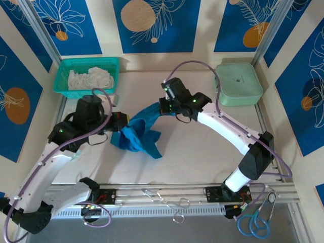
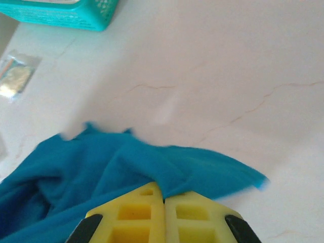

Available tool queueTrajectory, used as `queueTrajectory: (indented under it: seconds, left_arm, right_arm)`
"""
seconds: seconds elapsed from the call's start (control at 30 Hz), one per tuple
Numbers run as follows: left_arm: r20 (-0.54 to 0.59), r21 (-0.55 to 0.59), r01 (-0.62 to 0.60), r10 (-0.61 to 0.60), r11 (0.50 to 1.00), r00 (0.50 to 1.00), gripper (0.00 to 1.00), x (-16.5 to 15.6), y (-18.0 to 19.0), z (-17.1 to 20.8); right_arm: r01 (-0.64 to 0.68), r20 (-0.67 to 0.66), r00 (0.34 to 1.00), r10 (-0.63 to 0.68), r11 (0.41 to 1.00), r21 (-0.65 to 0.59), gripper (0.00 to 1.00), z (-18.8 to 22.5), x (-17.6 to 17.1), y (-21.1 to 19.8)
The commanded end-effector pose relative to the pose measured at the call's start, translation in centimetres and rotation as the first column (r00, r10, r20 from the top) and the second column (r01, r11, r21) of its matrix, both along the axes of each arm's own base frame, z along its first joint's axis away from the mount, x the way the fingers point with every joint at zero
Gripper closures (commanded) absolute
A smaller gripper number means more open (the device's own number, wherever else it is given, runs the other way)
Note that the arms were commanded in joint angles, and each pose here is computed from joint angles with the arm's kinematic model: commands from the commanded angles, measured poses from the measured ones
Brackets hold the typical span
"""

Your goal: Fold and stack the t-shirts

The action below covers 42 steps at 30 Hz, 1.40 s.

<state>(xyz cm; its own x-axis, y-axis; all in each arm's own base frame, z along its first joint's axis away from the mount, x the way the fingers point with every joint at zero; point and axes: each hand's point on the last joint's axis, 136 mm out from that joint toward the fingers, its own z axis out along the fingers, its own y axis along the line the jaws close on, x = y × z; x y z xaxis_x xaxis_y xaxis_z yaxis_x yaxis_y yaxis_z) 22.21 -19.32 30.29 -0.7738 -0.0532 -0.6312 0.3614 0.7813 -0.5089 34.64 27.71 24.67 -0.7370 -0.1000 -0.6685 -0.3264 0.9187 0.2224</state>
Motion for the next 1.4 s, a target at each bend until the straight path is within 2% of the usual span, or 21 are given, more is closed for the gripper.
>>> queueTrajectory:
  seconds: [0.0,0.03,0.07,0.1,0.17,0.2,0.3,0.33,0.37,0.43,0.53,0.67,0.77,0.83,1.0,1.07,1.17,1.37]
  left_arm:
    - [-0.077,-0.004,0.148,-0.148,0.989,0.986,1.00,-2.0,-4.5,-2.5]
    - [-0.091,-0.006,0.190,-0.190,0.982,0.978,0.99,-2.2,-6.4,-3.5]
    - [-0.101,-0.009,0.227,-0.227,0.974,0.969,0.92,-2.5,-8.3,-4.3]
    - [-0.109,-0.013,0.273,-0.273,0.962,0.956,0.78,-2.7,-10.6,-5.2]
    - [-0.111,-0.022,0.353,-0.354,0.935,0.929,0.43,-3.4,-14.7,-6.5]
    - [-0.115,-0.008,0.375,-0.373,0.927,0.920,0.33,-3.6,-16.2,-7.1]
    - [-0.110,0.075,0.346,-0.337,0.935,0.935,0.18,-2.6,-17.0,-8.3]
    - [-0.097,0.110,0.314,-0.304,0.943,0.948,0.05,-2.0,-16.4,-8.3]
    - [-0.084,0.148,0.283,-0.273,0.948,0.958,0.00,-1.5,-15.5,-8.3]
    - [-0.064,0.228,0.214,-0.205,0.950,0.977,0.00,-0.9,-13.3,-8.2]
    - [-0.063,0.372,0.106,-0.089,0.922,0.994,0.00,-0.5,-8.6,-9.1]
    - [-0.106,0.541,-0.001,0.070,0.841,0.992,0.00,-1.2,-1.9,-12.5]
    - [-0.160,0.610,-0.085,0.227,0.788,0.961,0.00,-2.0,2.8,-15.7]
    - [-0.201,0.590,-0.121,0.290,0.798,0.936,0.00,-2.5,4.4,-17.5]
    - [-0.297,0.387,-0.219,0.346,0.896,0.890,0.02,-1.7,5.0,-20.2]
    - [-0.298,0.333,-0.239,0.343,0.912,0.891,0.04,-0.9,4.9,-20.7]
    - [-0.265,0.265,-0.223,0.293,0.938,0.919,0.06,0.8,3.9,-21.2]
    - [-0.248,0.207,-0.176,0.226,0.962,0.942,0.11,2.6,2.4,-23.2]
  right_arm:
    - [-0.005,0.048,0.999,0.010,0.995,-0.100,1.00,-0.9,2.2,-3.2]
    - [0.002,0.048,0.999,0.002,0.995,-0.095,1.00,-1.2,2.7,-4.0]
    - [0.003,0.041,0.999,0.000,0.996,-0.087,1.00,-1.5,3.1,-4.5]
    - [0.008,0.037,0.999,-0.005,0.997,-0.079,1.00,-1.9,3.6,-5.1]
    - [0.022,0.031,0.999,-0.020,0.997,-0.077,1.00,-2.7,4.3,-6.3]
    - [0.033,0.026,0.999,-0.031,0.996,-0.083,1.00,-3.1,4.6,-6.9]
    - [0.055,0.001,0.998,-0.055,0.994,-0.097,1.00,-4.6,5.1,-8.2]
    - [0.061,-0.007,0.998,-0.062,0.993,-0.099,1.00,-5.1,5.1,-8.6]
    - [0.067,-0.015,0.998,-0.068,0.992,-0.104,1.00,-5.7,5.1,-9.0]
    - [0.079,-0.032,0.996,-0.083,0.991,-0.104,1.00,-6.7,5.1,-9.6]
    - [0.105,-0.057,0.992,-0.112,0.989,-0.102,1.00,-8.1,5.2,-10.7]
    - [0.137,-0.091,0.985,-0.145,0.987,-0.081,1.00,-9.4,5.3,-11.6]
    - [0.144,-0.111,0.982,-0.152,0.987,-0.074,1.00,-10.1,5.2,-11.6]
    - [0.149,-0.122,0.980,-0.157,0.986,-0.071,1.00,-10.4,5.1,-11.6]
    - [0.157,-0.144,0.976,-0.166,0.985,-0.068,1.00,-11.0,4.3,-11.8]
    - [0.159,-0.149,0.974,-0.168,0.985,-0.067,1.00,-11.1,3.9,-11.9]
    - [0.166,-0.156,0.972,-0.174,0.984,-0.060,1.00,-11.2,3.2,-12.0]
    - [0.184,-0.161,0.968,-0.192,0.981,-0.065,1.00,-11.0,1.8,-12.4]
